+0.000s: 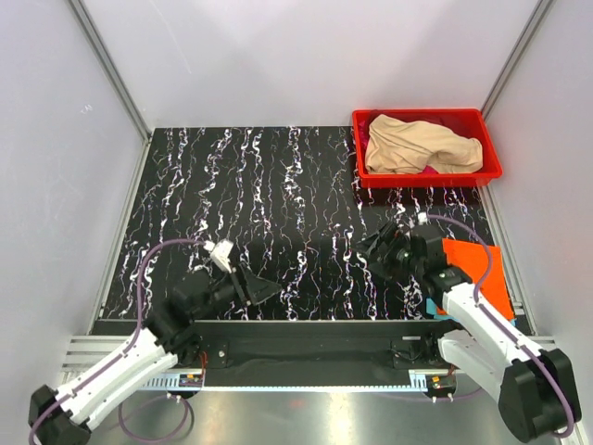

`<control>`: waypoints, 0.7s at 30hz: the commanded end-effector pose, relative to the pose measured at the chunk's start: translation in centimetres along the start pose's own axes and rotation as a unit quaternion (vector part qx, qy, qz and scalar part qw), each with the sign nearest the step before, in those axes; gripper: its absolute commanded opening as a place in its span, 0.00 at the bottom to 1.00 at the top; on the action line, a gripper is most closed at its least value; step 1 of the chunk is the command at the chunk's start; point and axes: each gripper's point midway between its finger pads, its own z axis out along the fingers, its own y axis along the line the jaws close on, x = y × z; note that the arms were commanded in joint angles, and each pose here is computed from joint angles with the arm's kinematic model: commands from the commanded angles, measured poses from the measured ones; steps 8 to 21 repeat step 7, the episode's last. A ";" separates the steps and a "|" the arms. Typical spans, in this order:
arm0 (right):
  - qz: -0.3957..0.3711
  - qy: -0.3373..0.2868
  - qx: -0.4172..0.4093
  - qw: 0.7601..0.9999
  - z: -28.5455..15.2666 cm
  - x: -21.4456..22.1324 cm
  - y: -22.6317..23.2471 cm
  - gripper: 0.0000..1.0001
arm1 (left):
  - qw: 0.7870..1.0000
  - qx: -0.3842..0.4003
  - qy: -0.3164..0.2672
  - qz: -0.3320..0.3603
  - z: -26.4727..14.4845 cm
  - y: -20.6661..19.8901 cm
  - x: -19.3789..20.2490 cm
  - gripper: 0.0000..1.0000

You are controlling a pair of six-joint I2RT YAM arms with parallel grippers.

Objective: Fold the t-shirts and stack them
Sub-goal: Neatly place the folded tshirt to the corner, then reset both grippers

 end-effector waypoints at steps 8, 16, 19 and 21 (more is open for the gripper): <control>-0.037 0.028 -0.335 0.941 -6.0 2.5 9.8 1.00 | 0.931 0.352 -0.071 -0.060 -5.9 -9.2 -0.5 0.99; -0.037 0.028 -0.335 0.941 -6.0 2.5 9.8 1.00 | 0.931 0.352 -0.071 -0.060 -5.9 -9.2 -0.5 0.99; -0.037 0.028 -0.335 0.941 -6.0 2.5 9.8 1.00 | 0.931 0.352 -0.071 -0.060 -5.9 -9.2 -0.5 0.99; -0.037 0.028 -0.335 0.941 -6.0 2.5 9.8 1.00 | 0.931 0.352 -0.071 -0.060 -5.9 -9.2 -0.5 0.99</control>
